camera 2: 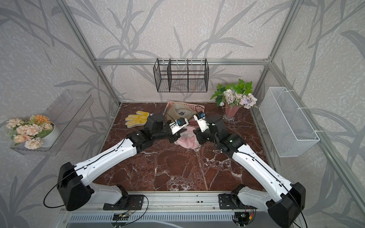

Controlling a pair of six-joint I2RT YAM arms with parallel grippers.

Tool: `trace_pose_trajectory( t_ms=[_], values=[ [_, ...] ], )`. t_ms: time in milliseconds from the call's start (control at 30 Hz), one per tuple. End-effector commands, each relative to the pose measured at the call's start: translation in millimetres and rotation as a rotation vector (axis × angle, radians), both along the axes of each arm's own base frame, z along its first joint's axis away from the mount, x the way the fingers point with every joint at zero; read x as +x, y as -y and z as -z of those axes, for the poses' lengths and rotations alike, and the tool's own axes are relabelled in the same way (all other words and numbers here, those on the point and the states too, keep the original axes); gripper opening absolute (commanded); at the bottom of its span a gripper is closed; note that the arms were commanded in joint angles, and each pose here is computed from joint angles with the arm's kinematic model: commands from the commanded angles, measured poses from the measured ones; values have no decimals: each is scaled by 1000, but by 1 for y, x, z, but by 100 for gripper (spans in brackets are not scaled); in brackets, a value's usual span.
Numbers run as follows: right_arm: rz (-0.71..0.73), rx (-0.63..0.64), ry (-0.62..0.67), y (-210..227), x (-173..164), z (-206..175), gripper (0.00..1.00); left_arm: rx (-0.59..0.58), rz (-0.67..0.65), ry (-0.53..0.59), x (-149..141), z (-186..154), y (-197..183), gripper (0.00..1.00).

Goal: Turn the baseball cap inside out
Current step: Turn over the baseball cap.

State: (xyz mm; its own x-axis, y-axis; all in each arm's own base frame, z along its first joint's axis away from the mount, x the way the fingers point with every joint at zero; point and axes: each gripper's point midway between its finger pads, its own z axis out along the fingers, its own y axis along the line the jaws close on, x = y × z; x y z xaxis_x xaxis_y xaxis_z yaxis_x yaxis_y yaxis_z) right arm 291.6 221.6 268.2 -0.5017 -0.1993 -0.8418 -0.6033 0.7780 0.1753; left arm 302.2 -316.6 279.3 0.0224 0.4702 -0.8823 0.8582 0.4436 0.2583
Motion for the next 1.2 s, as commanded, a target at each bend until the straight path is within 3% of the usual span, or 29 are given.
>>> trace_pose_trajectory(
  t_ms=[0,200,533,700,867,967,1167],
  values=[
    [-33,204,1,-7,-3,-17,40,-274,-60,62,7,-71,-12,0],
    [-27,294,9,-3,-1,-8,43,-419,-9,32,-7,-96,-12,0],
    [-33,364,139,-2,4,-30,42,-413,68,-12,-18,-83,-4,0],
    [-51,336,164,-5,7,-28,0,-371,95,-30,-18,-76,1,2],
    [-69,260,172,-4,4,-29,0,-301,64,-22,-8,-72,2,35],
    [-77,198,166,-4,0,-27,0,-231,12,9,4,-71,-2,68],
    [-86,72,161,-4,-5,-24,0,-14,-100,106,29,-74,-16,90]
  ],
)
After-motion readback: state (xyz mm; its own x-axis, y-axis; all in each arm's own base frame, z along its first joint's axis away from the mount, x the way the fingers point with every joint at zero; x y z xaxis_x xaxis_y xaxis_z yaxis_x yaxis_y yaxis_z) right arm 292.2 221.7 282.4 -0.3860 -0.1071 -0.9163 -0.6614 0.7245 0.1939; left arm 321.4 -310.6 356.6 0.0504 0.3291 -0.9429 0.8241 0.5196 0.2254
